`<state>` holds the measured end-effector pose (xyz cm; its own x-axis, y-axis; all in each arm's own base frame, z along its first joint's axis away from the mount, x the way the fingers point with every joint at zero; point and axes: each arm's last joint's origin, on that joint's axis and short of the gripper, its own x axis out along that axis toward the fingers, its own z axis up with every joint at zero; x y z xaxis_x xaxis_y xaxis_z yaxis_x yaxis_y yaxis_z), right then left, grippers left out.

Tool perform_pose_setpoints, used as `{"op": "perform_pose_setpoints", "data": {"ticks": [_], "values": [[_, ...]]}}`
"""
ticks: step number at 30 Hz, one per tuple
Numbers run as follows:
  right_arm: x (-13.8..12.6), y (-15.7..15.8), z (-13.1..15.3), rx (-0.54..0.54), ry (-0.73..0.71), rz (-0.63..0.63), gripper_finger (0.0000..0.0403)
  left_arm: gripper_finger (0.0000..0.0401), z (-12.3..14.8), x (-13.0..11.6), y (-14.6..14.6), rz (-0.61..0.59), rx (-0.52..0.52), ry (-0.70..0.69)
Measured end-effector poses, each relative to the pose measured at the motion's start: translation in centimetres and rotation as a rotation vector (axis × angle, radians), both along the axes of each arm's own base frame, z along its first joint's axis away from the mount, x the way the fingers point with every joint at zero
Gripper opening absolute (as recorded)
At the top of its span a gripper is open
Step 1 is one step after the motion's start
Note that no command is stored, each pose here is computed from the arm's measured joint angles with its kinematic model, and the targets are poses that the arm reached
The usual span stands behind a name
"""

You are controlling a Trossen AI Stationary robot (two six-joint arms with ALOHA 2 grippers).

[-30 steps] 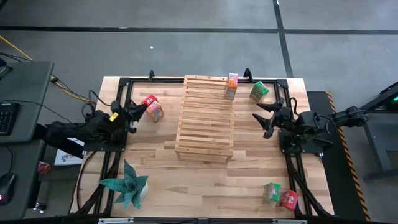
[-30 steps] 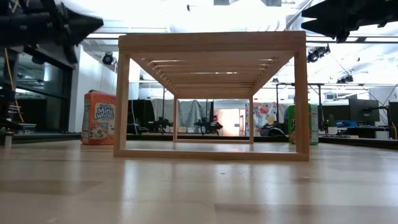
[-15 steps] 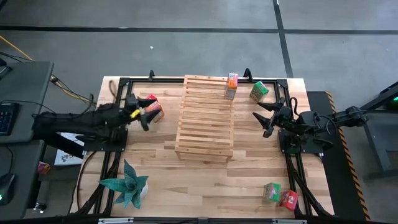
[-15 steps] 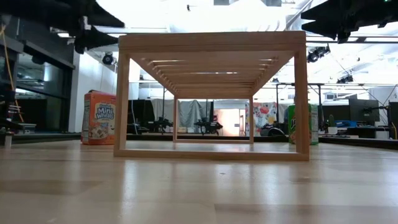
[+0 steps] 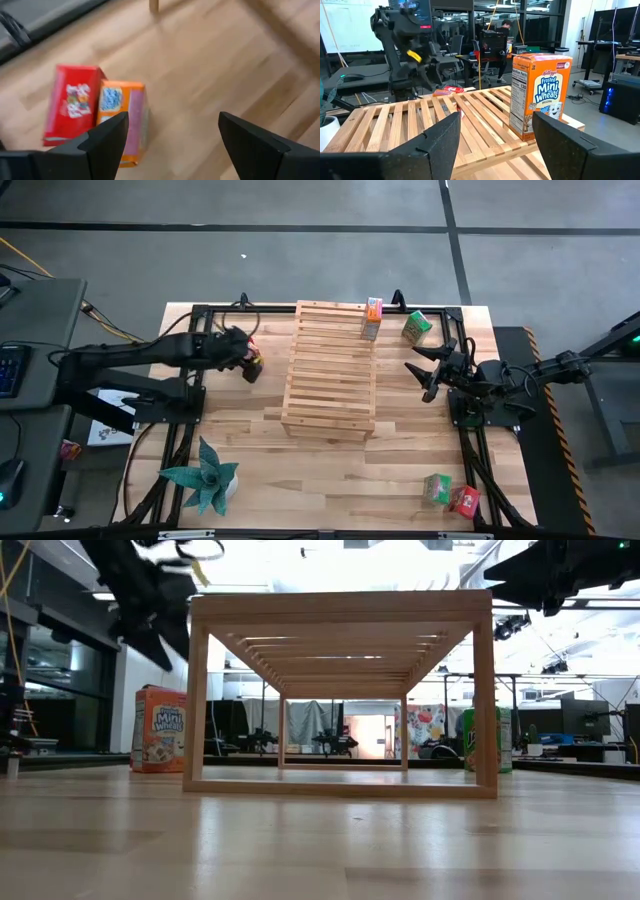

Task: Stack cereal on shelf
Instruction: Put the orange cereal box on the shelf aligned with the orange box

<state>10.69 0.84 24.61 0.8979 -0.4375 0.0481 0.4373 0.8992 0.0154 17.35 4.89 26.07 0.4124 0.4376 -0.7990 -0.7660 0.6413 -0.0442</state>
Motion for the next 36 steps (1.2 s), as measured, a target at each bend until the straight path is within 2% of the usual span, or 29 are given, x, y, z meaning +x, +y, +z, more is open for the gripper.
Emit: {"op": "perform_pose_setpoints", "data": {"ticks": [4, 8, 14, 20, 28, 36], "values": [[0.0, 0.0, 0.0, 0.0, 0.0, 0.0, 0.024, 0.03, -1.5, 0.9, 1.3, 0.024, -0.018, 0.105], [0.0, 0.0, 0.0, 0.0, 0.0, 0.0, 0.024, 0.03, -2.2, 1.4, 2.2, 0.042, 0.005, 0.153], [0.0, 0.0, 0.0, 0.0, 0.0, 0.0, 0.024, 0.03, -2.1, 1.6, 2.3, 0.023, 0.01, 0.136], [0.0, 0.0, 0.0, 0.0, 0.0, 0.0, 0.024, 0.03, -1.7, 1.7, 1.9, -0.037, -0.031, 0.074], [0.0, 0.0, 0.0, 0.0, 0.0, 0.0, 0.024, 0.03, -0.4, 1.7, 2.0, -0.043, 0.038, 0.056], [0.0, 0.0, 0.0, 0.0, 0.0, 0.0, 0.024, 0.03, -0.2, 1.3, 2.7, -0.015, 0.08, 0.109]]}}
